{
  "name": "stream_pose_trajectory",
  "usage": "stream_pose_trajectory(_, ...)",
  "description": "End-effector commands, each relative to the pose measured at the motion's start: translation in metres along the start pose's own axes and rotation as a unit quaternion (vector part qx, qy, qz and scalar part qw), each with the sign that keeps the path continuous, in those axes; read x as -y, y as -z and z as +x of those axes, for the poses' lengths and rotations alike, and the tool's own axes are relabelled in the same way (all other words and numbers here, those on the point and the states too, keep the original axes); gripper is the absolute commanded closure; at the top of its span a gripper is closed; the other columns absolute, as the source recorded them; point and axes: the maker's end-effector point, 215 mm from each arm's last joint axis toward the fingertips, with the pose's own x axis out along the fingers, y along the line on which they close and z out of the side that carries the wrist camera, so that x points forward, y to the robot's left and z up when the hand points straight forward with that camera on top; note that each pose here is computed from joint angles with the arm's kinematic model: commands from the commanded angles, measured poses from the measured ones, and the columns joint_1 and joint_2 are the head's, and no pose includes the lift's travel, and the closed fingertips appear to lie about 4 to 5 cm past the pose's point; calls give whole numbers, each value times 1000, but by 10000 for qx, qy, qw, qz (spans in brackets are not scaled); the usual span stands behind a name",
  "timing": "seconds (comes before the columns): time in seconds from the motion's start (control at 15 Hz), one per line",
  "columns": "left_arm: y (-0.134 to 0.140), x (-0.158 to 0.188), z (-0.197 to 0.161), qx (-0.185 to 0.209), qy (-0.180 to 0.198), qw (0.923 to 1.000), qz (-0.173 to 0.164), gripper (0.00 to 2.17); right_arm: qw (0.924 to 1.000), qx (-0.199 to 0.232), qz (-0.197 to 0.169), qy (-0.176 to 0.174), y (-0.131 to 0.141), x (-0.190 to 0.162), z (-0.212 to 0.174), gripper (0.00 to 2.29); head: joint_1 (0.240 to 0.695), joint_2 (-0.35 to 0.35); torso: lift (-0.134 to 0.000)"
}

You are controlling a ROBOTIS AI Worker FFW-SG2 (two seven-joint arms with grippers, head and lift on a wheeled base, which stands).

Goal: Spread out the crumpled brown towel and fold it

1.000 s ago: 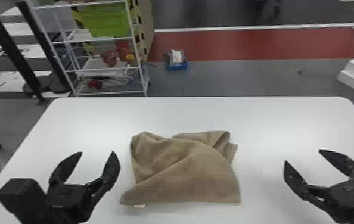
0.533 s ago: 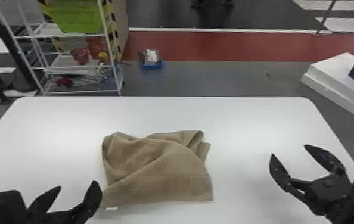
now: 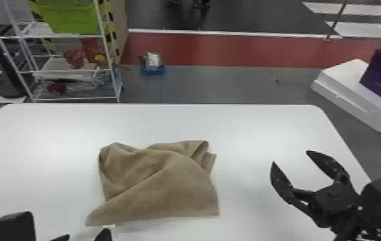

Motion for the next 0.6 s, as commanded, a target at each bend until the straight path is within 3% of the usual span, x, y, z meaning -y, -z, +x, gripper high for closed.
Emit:
stream_pose_trajectory(0.0, -3, -4, 11, 46, -37, 10000, -45, 211, 10000, 39, -14, -20, -4, -2, -1, 83, 695, -46, -124)
stream_pose_trajectory(0.13, -14, -5, 17, 253, -47, 9996, -82, 211, 10000, 74, -31, -17, -8, -1, -1, 83, 695, -34, -124)
stream_pose_trajectory(0.53, -15, -23, 39, 209, -229, 9994, -141, 211, 9999, 107, -88, -43, -12, -4, 2, 83, 695, -17, -124)
